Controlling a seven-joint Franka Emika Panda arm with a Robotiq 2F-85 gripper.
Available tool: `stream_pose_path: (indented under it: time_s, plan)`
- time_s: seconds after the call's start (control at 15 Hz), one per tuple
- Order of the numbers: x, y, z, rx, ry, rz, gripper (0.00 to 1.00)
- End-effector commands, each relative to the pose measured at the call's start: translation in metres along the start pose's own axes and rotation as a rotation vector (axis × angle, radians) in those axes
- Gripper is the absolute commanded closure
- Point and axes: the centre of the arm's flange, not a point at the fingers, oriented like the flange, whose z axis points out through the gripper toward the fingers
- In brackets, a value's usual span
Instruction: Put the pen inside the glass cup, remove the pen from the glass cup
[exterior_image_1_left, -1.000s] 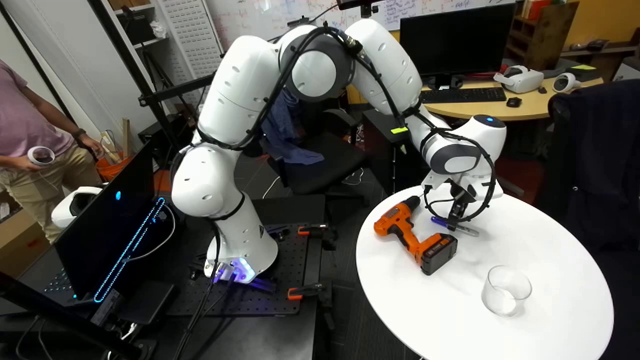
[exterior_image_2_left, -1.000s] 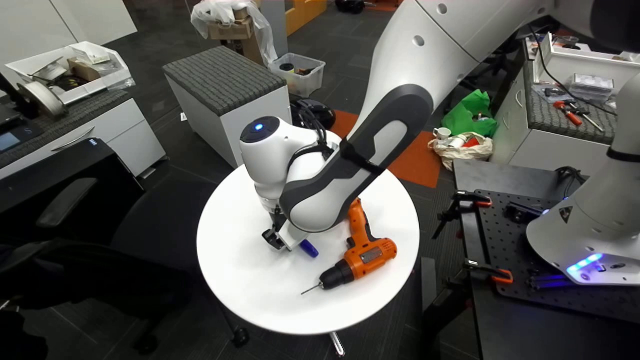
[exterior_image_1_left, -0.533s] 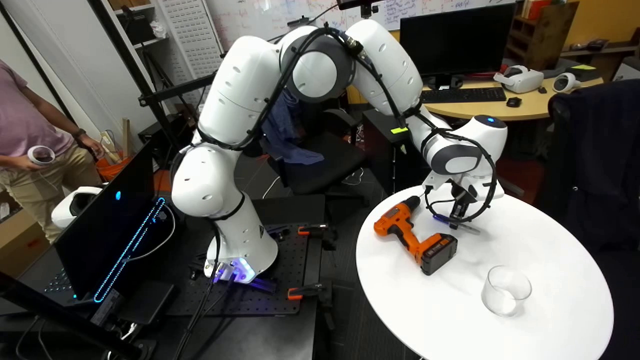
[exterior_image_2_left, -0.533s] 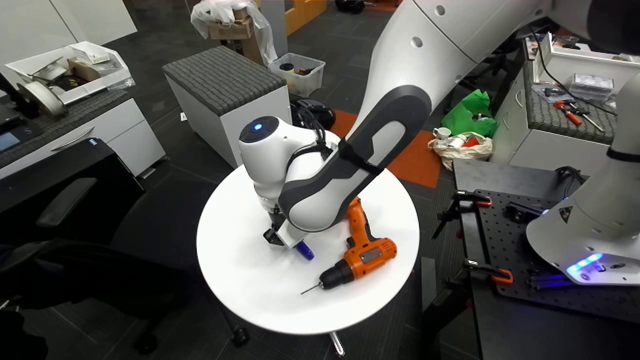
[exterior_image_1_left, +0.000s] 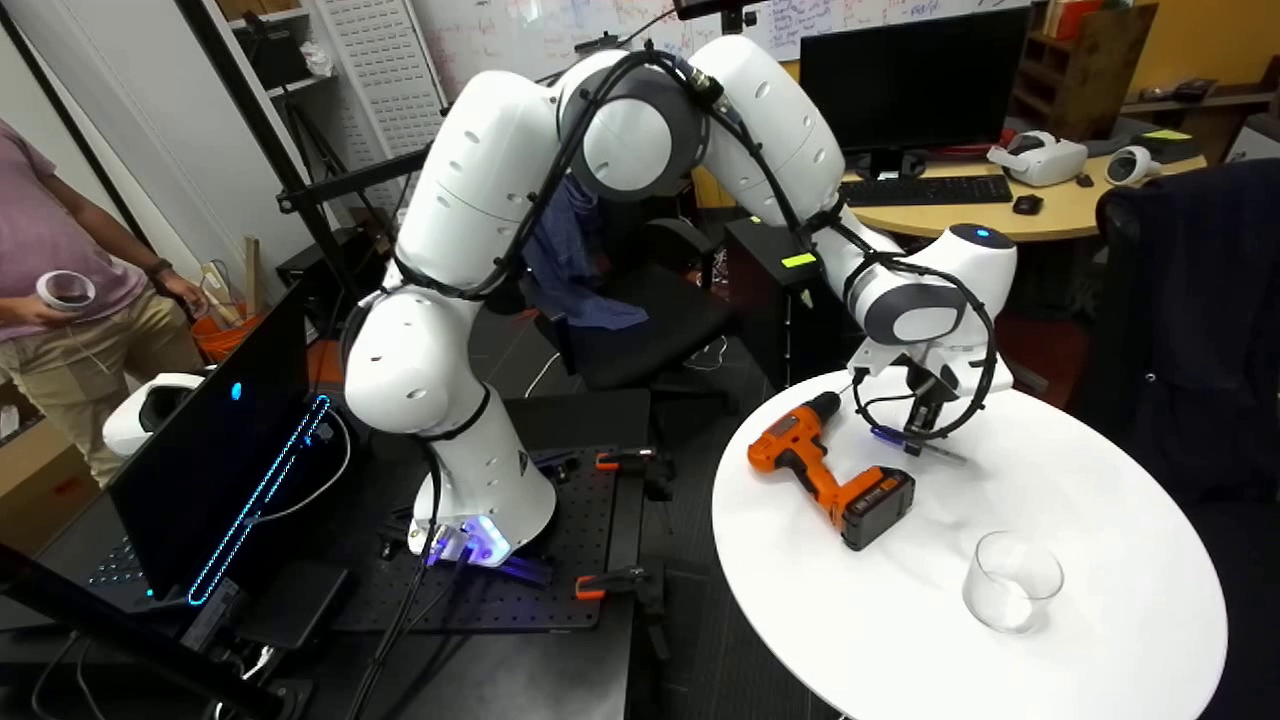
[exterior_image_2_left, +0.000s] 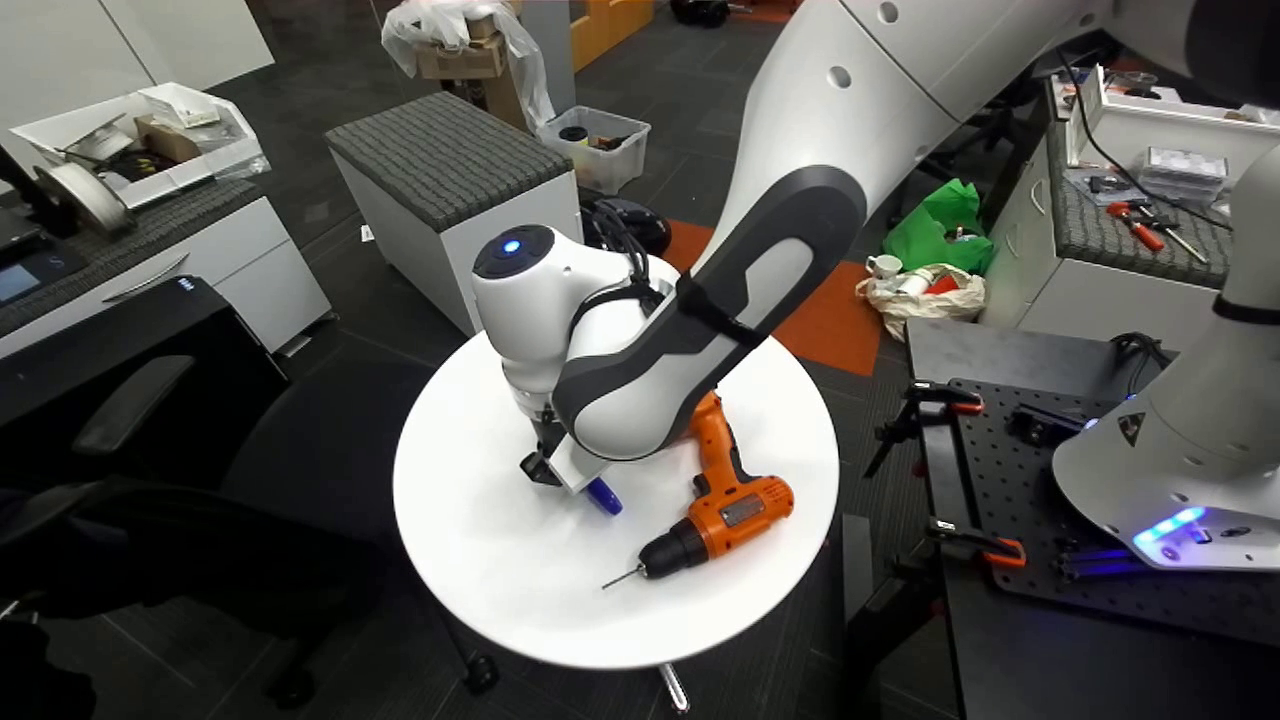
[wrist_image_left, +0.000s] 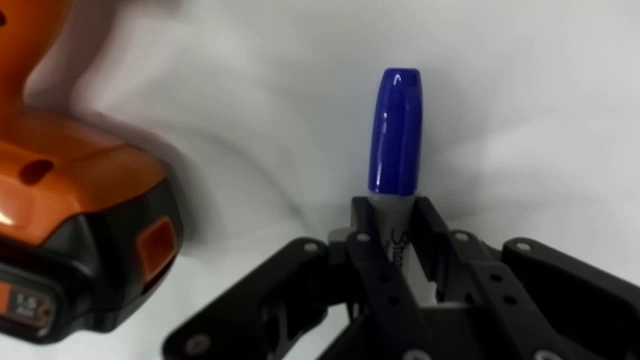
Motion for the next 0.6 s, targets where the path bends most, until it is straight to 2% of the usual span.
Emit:
stream_pose_path:
  time_s: [0.0,0.53]
  plan:
    - [-0.006,0.004,-0.032,-0.008,0.059,0.027,0.94]
    - [-0.004,0.028,-0.087,-0.01,0.162,0.112,0.94]
